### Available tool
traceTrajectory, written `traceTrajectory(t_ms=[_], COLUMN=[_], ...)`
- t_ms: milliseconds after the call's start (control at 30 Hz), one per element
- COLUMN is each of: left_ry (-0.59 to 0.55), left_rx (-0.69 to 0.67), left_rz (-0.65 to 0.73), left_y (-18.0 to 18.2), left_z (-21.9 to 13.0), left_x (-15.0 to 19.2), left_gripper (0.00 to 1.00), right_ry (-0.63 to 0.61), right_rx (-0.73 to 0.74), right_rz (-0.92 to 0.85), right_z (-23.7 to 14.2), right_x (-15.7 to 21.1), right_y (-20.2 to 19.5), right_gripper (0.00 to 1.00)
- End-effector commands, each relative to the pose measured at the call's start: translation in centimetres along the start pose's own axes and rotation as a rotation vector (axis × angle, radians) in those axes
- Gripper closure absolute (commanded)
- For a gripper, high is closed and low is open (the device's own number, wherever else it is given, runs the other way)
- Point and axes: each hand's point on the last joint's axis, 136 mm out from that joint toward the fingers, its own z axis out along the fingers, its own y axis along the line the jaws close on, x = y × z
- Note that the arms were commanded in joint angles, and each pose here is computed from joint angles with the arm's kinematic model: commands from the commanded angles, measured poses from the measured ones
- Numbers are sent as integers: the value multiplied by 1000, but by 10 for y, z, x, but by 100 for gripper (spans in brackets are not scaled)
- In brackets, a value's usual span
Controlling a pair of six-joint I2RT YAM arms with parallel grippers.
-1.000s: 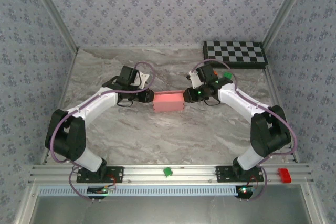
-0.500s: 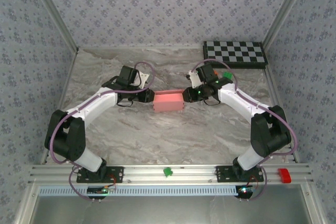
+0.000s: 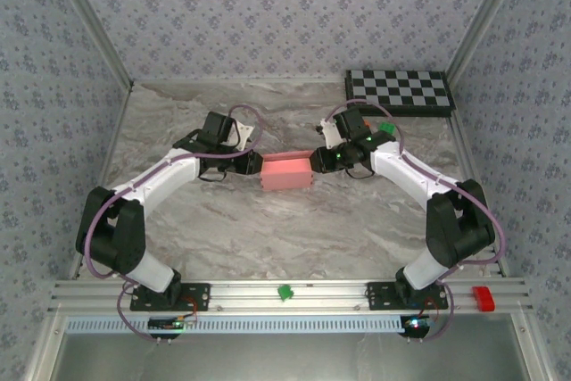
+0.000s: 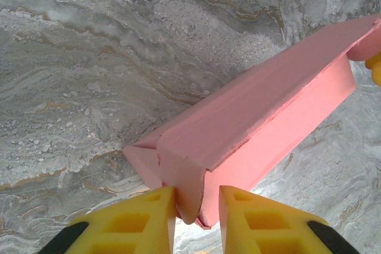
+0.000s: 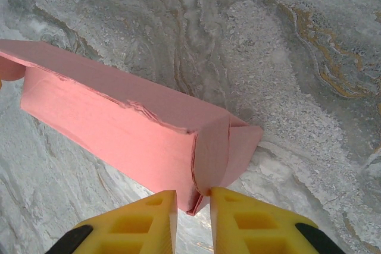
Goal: Fold the paper box
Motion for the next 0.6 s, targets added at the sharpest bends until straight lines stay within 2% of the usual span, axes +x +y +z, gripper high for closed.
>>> traceTrajectory(t_ms=[0, 233, 567], left_ry=[-37, -38, -40], left_rx=[40, 44, 44], left_rz=[21, 22, 20], left_y=[-12, -13, -13], left_z=[-5, -5, -5], left_x=[-16, -17, -19], left_gripper=[75, 78, 78], right_ry=[-21, -18, -9], right_rx=[-39, -59, -65], right_rz=[-1, -2, 4], right_z=[-5, -3, -1], right_x=[-11, -11, -9], right_y=[11, 15, 15], right_gripper=[78, 78, 78])
